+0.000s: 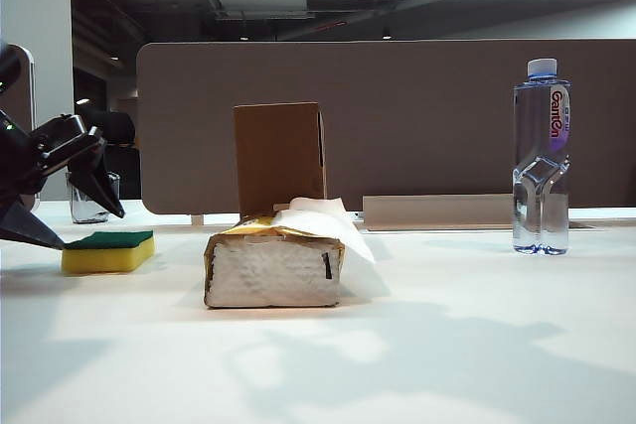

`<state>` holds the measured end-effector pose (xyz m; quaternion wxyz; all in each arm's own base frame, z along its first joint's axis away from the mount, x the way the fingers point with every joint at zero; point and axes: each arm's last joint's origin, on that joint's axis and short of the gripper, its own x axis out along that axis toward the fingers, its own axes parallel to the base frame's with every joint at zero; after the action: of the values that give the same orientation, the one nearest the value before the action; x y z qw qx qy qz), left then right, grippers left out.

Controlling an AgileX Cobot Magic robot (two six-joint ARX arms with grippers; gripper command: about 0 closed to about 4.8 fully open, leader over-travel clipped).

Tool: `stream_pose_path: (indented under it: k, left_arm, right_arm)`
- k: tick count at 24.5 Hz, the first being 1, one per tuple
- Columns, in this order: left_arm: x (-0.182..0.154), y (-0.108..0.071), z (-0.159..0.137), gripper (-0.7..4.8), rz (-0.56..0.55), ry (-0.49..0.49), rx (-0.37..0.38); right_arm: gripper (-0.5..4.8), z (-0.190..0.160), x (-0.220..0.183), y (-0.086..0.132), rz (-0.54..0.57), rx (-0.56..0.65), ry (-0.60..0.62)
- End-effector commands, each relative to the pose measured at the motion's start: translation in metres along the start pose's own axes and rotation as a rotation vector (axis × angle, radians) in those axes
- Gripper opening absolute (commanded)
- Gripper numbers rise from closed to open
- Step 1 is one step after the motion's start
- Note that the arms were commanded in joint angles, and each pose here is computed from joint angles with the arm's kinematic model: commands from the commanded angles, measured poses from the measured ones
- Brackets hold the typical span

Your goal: Move the sponge from left to right to wipe the table, avoiding obstacles on the table, and finally reaching the bottle of mineral water.

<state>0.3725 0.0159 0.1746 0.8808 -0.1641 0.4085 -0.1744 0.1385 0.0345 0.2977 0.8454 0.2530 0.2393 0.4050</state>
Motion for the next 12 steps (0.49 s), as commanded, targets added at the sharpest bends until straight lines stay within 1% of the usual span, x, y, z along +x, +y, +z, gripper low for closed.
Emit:
stream_pose_path:
  k: [1,5,10,12]
  left_arm:
    - [0.004,-0.001,0.002,4.79,-0.007,0.000,0.021]
    - [0.012,-0.006,0.003,4.79,0.003,-0.006,0.043]
    - [0.027,-0.001,0.004,4.79,0.009,0.039,0.025]
    - [0.029,0.000,0.005,4.79,0.017,0.040,0.024]
  right_arm:
    - [3.10,0.002,0.000,0.001,0.009,-0.002,0.001]
    - [3.10,0.002,0.001,-0.001,0.006,0.005,0.007]
    - [3.10,0.002,0.002,-0.001,0.007,0.008,0.010]
    - [3.10,0.001,0.003,0.000,0.027,0.009,0.025]
